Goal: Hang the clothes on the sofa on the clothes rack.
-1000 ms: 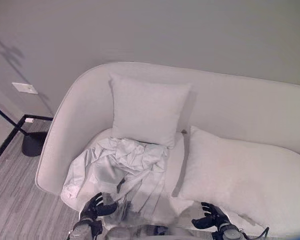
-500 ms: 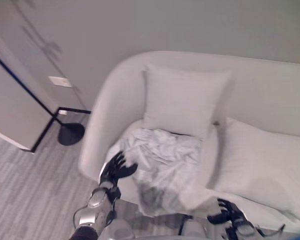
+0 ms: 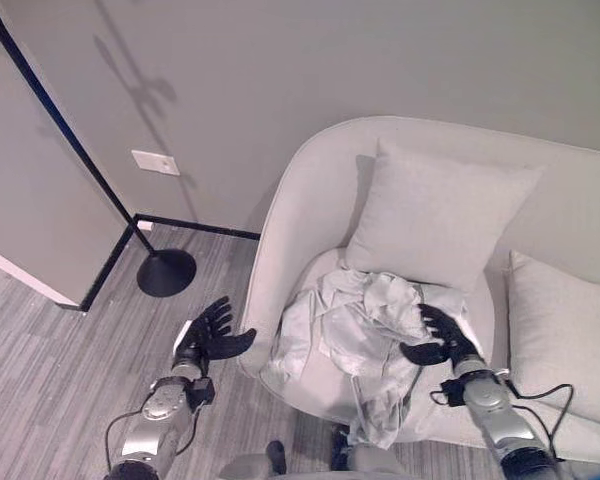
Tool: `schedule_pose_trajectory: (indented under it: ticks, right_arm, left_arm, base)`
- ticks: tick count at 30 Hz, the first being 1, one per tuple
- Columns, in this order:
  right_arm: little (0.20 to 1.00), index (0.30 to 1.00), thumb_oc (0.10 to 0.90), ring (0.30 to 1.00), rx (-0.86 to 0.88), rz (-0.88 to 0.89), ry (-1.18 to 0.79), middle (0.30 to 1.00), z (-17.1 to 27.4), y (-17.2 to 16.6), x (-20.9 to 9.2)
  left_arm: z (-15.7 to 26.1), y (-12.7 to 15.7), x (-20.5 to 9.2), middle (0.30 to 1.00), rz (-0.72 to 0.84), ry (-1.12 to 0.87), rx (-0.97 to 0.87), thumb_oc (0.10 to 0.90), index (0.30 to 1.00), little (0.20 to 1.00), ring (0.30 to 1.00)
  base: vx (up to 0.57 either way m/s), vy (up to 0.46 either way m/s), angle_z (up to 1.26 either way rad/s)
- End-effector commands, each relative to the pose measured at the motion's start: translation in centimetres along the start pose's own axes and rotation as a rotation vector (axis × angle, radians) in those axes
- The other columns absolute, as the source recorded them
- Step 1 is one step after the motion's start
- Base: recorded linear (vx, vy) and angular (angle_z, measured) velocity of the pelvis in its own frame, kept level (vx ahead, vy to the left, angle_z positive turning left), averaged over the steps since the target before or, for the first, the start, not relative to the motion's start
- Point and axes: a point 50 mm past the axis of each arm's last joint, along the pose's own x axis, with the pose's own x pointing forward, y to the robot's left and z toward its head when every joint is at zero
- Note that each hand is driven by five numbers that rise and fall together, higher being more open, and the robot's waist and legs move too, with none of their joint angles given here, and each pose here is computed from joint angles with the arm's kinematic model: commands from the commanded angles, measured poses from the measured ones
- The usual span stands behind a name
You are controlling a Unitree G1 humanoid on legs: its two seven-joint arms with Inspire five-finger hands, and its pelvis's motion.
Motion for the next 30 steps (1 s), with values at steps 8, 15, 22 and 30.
schedule_pose_trajectory:
  ticks: [8, 15, 22, 30]
  right_arm:
    - [0.900, 0.900, 0.800, 0.900, -0.368, -0.251, -0.207, 0.900, 6.5, -8.8, 2.2]
    - [0.900, 0.900, 0.800, 0.900, -0.368, -0.288, -0.262, 0.900, 12.3, -10.7, 5.2]
    - [0.900, 0.900, 0.800, 0.900, -0.424, -0.449, -0.254, 0.900, 17.1, -15.3, 5.9]
    - [0.900, 0.900, 0.800, 0.900, -0.534, -0.578, -0.320, 0.900, 20.4, -18.8, 4.4]
  left_arm:
    - [11.2, -5.4, 0.0, 0.900, -0.336, -0.487, 0.079, 0.800, 0.900, 0.900, 0.900]
    - [15.4, -8.4, -0.3, 0.900, -0.463, -0.651, 0.100, 0.800, 0.900, 0.900, 0.900]
    - [18.9, -10.2, -0.3, 0.900, -0.503, -0.775, 0.117, 0.800, 0.900, 0.900, 0.900]
    - [23.8, -10.9, -0.7, 0.900, -0.478, -0.965, 0.294, 0.800, 0.900, 0.900, 0.900]
  base:
    - [0.05, -0.086, -0.07]
    - [-0.15, -0.086, -0.08]
    - [-0.11, -0.042, -0.02]
    - [-0.01, -0.006, 0.01]
